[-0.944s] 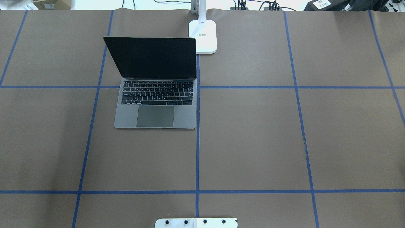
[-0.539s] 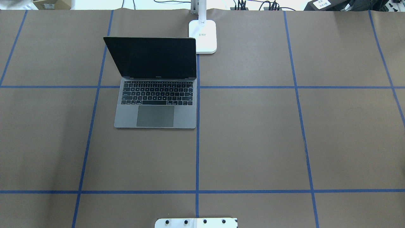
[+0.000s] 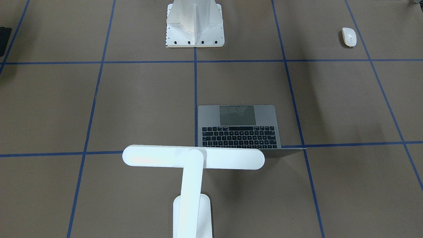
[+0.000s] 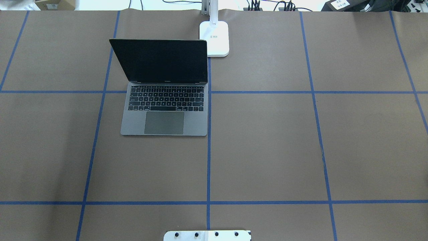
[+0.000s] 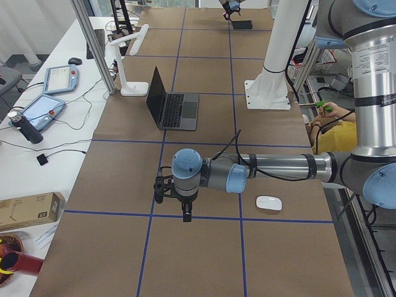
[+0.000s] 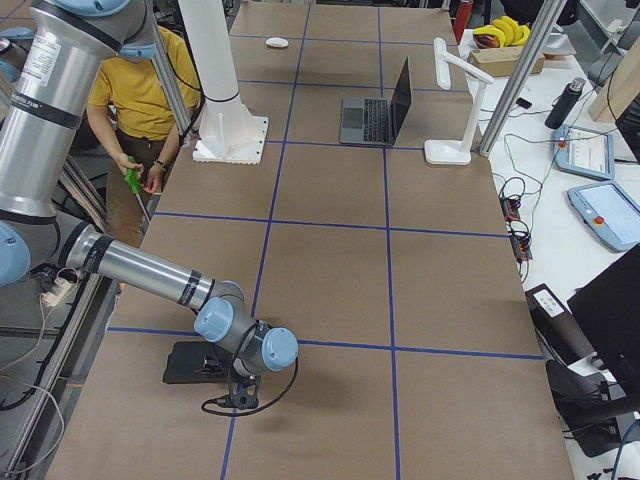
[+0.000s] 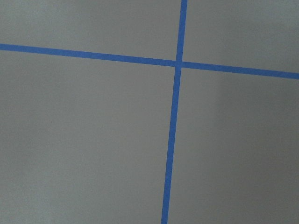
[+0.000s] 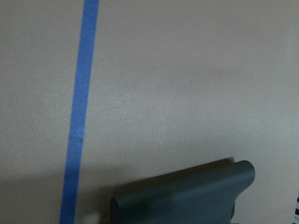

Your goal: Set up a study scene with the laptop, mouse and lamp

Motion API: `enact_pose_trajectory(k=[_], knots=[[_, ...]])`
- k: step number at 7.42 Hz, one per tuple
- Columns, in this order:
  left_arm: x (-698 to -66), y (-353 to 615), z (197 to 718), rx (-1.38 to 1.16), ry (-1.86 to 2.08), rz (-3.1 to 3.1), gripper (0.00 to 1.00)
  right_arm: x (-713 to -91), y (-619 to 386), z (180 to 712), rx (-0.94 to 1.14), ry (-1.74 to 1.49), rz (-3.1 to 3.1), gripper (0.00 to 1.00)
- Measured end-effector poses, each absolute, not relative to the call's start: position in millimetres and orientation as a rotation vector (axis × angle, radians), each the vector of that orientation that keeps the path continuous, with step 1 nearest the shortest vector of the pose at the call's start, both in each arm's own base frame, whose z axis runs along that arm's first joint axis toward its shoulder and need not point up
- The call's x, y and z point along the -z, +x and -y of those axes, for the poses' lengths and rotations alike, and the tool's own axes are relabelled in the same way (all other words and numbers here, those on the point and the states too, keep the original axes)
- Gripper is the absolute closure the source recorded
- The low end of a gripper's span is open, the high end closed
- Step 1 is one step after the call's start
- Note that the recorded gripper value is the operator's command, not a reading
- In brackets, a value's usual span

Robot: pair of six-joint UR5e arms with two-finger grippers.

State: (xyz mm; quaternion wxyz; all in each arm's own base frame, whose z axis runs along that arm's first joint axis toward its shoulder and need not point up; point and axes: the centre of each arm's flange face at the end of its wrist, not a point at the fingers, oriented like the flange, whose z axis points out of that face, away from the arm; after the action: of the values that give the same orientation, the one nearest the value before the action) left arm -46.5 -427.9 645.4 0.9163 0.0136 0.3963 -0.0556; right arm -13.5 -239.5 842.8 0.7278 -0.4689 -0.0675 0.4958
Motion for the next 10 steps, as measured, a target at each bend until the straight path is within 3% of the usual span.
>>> enact_pose_trajectory(k=[1,3,4,10], knots=[[-645,-47,428,0.114,0.028,-0.816,0.0,-844,-16,240,-1.087,-1.033,0.135,0.15],[-646,-47,428,0.115,0.028,-0.816,0.0,-845,-20,239,-1.071,-1.024,0.113,0.41],[-645,-47,428,0.114,0.028,-0.816,0.0,-844,-21,240,-1.065,-1.02,0.109,0.49],[-644,-47,428,0.115,0.03,-0.816,0.0,-841,-31,243,-0.991,-1.001,0.121,0.81]])
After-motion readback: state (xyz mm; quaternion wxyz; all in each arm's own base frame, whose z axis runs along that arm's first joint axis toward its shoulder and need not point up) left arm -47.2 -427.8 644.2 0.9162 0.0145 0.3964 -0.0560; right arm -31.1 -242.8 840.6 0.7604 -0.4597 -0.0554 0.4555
